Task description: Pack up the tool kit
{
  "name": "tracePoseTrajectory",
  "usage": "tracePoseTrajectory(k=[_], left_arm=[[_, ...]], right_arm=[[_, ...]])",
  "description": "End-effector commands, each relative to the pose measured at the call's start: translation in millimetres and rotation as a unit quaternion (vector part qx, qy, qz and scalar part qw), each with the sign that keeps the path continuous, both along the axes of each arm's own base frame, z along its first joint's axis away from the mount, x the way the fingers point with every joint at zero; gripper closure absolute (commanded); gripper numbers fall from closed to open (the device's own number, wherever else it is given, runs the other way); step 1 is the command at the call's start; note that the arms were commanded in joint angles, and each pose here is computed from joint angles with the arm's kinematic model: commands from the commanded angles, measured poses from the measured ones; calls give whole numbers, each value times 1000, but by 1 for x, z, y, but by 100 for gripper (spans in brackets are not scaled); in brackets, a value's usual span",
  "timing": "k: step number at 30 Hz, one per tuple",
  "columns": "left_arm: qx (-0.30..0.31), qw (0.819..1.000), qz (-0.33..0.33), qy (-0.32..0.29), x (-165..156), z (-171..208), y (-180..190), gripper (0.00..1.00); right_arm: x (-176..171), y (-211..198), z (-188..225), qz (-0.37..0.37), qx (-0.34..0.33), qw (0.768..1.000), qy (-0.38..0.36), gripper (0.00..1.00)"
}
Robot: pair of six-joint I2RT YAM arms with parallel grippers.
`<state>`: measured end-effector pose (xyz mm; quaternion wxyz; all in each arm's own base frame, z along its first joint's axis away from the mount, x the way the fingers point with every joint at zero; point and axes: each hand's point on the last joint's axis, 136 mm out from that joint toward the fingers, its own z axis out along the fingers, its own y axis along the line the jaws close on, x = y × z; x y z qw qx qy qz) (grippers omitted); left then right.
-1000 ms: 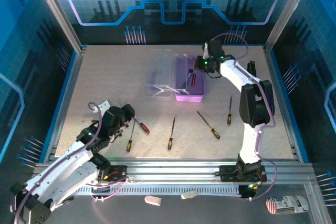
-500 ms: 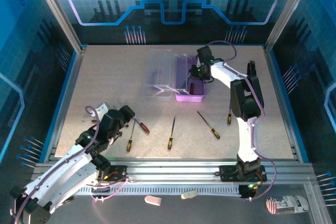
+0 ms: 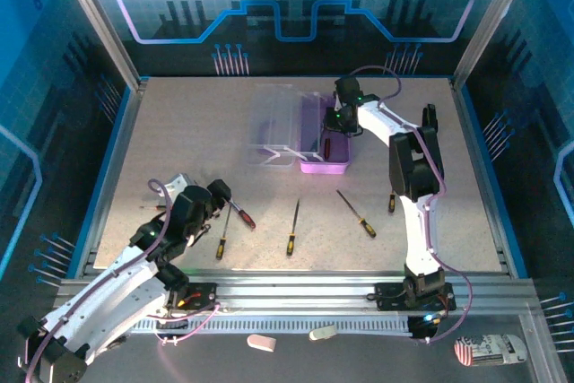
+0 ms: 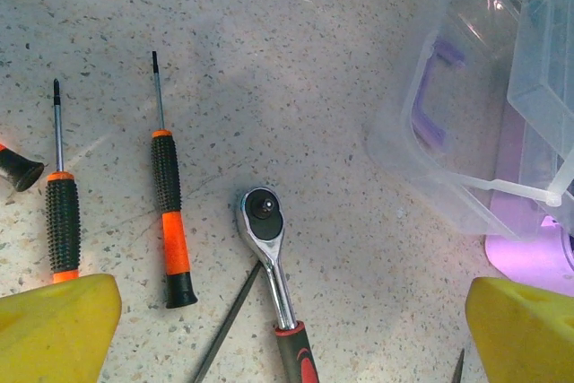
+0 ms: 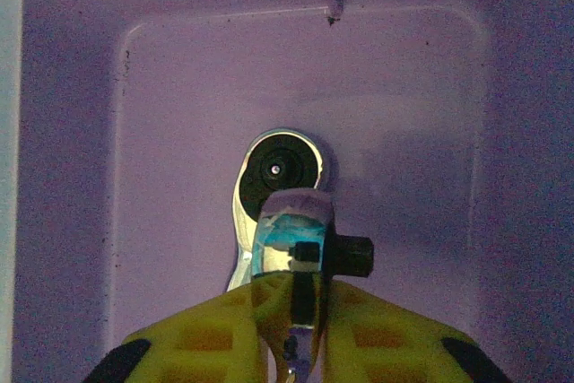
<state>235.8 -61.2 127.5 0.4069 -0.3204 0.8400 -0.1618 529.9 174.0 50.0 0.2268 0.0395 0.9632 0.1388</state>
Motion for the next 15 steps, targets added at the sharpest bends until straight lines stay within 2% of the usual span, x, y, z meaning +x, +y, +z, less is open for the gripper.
tracePoseTrajectory(k=[1, 9, 15], left_arm=[[-6, 1000, -13, -13, 4, 14, -5, 1], [-14, 999, -29, -3, 4, 18, -12, 1], [-3, 998, -56, 36, 7, 16, -23, 1]], right_arm=[[5, -6, -1, -9, 17, 1000, 12, 78], [7, -11, 15, -17, 28, 999, 5, 72], [7, -14, 64, -21, 33, 998, -42, 67]])
